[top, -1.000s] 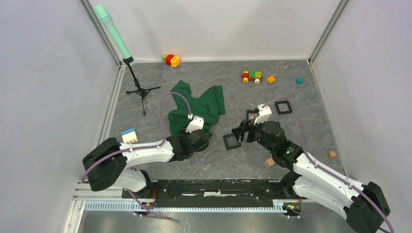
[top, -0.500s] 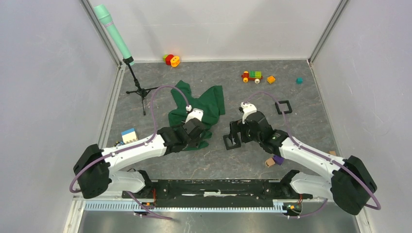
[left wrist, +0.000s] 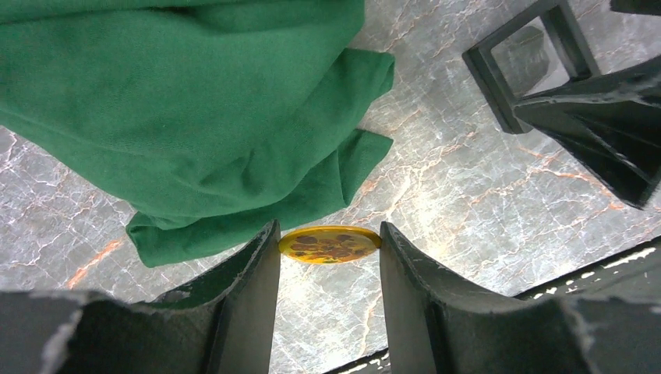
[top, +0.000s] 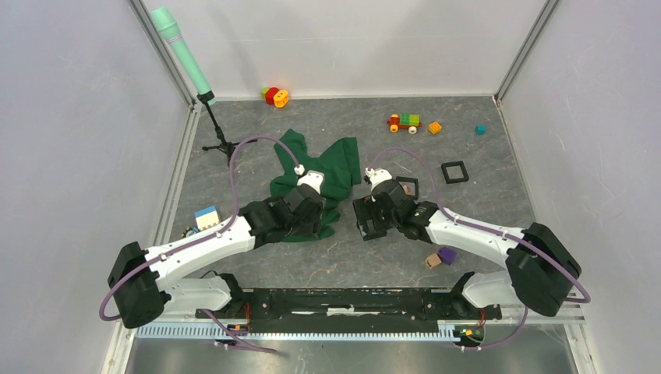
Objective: Remove the brooch from the garment
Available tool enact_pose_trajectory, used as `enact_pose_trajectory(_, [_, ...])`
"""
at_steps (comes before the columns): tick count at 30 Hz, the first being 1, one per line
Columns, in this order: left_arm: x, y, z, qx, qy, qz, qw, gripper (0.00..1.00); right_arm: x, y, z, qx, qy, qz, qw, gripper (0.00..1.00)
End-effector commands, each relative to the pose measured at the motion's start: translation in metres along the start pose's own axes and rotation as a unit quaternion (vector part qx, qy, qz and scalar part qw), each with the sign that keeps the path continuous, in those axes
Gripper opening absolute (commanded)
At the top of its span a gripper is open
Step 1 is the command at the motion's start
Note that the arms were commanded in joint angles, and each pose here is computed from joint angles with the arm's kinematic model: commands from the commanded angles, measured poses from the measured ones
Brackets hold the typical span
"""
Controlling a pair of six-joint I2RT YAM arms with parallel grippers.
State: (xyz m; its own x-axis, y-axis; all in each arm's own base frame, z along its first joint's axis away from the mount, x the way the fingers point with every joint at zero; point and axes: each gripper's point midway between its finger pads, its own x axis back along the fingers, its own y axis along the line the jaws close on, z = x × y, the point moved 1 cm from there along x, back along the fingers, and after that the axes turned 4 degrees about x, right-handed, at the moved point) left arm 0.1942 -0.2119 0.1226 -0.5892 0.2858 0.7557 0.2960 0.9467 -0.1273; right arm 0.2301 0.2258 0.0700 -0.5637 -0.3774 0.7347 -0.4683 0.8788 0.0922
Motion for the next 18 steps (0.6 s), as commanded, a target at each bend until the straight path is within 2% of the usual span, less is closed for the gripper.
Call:
enact_pose_trajectory(1, [0.016,-0.005,-0.016,-0.005,-0.02,0.02,1.0,0.45,-0.004,-0.004,-0.012,-0.011,-0.012,0.026,1.0,0.98])
enact_pose_trajectory(18, [0.008,-0.008,-0.011,-0.009,-0.009,0.024,1.0,0.43,-0.021,-0.002,-0.001,-0.003,0.013,0.06,0.998,0.98])
